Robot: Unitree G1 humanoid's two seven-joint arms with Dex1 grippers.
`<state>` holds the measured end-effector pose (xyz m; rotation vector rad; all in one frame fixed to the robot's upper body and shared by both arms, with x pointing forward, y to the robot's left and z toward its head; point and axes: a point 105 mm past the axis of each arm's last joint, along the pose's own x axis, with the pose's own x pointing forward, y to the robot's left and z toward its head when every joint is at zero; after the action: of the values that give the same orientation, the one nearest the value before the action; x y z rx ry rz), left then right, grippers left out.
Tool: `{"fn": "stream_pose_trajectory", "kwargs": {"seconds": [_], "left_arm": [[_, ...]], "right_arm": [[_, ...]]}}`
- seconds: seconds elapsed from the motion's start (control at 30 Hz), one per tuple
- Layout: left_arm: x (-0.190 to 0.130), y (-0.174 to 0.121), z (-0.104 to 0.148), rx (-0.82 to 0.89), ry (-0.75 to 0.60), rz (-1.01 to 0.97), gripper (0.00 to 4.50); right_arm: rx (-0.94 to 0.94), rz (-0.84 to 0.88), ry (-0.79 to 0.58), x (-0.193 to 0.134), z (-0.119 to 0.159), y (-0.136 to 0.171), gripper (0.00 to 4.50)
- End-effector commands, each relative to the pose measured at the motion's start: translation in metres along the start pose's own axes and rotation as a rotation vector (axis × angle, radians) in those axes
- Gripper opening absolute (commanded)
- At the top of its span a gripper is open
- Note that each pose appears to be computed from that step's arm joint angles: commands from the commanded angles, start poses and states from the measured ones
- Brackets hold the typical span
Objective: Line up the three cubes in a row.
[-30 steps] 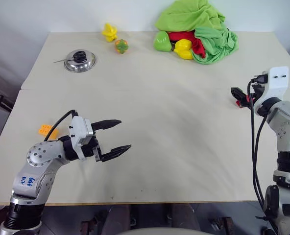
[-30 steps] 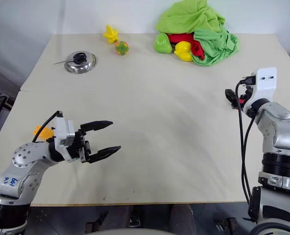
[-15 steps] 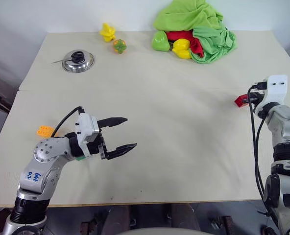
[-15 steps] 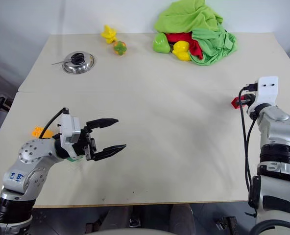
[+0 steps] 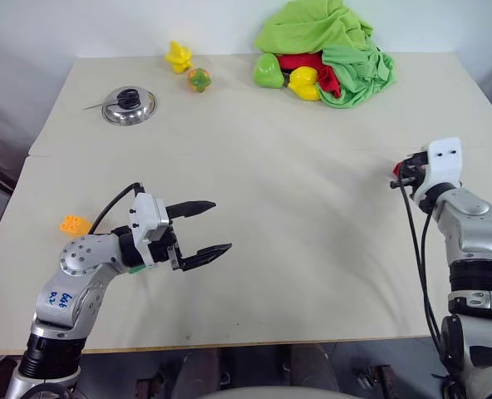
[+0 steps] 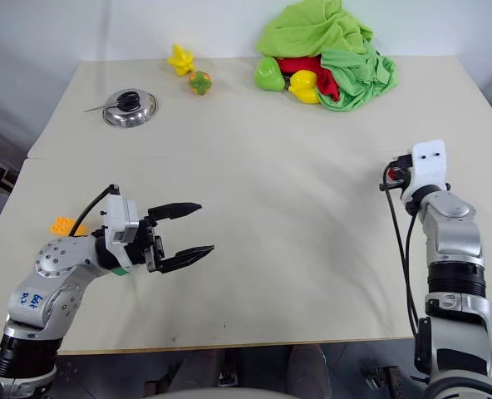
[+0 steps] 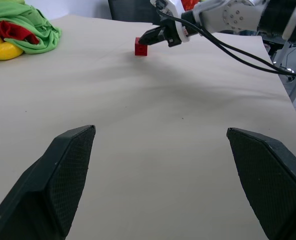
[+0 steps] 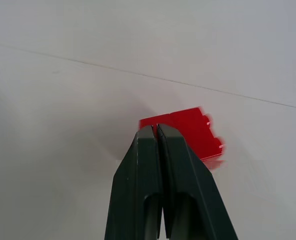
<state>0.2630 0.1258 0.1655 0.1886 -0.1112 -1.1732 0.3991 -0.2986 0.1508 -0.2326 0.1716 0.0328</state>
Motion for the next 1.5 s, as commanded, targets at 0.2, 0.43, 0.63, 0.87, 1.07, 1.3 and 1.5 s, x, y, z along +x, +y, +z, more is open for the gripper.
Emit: {"fn": "stream_pose_trajectory", "kwargs": {"seconds": [0.2,0.43,0.63,0.87,1.07,1.3,1.5], "left_arm": [[-0.001,0.002,0.006,0.036,-0.012,0.002,4.50],[-0.006,0.004,0.005,0.033,-0.005,0.006,4.50],[-0.009,0.006,0.003,0.029,-0.004,0.012,4.50],[-0.002,0.004,0.006,0.014,-0.038,-0.032,4.50],[0.004,0.003,0.011,0.018,-0.076,-0.068,4.50],[0.011,-0.002,0.011,0.010,-0.088,-0.107,4.50],[0.011,-0.002,0.011,0.012,-0.089,-0.099,4.50]], "right_arm": [[0.050,0.009,0.042,-0.010,-0.011,0.000,0.10],[0.111,0.308,-0.121,-0.050,0.018,0.032,0.10],[0.101,0.241,-0.147,-0.084,0.020,-0.003,1.65],[0.048,0.149,-0.093,-0.070,0.022,-0.041,4.03],[0.097,0.175,0.007,-0.039,0.012,-0.045,4.48],[0.090,0.204,0.068,-0.009,0.008,-0.041,4.48],[0.063,0.208,0.101,0.001,0.003,-0.039,3.91]]}}
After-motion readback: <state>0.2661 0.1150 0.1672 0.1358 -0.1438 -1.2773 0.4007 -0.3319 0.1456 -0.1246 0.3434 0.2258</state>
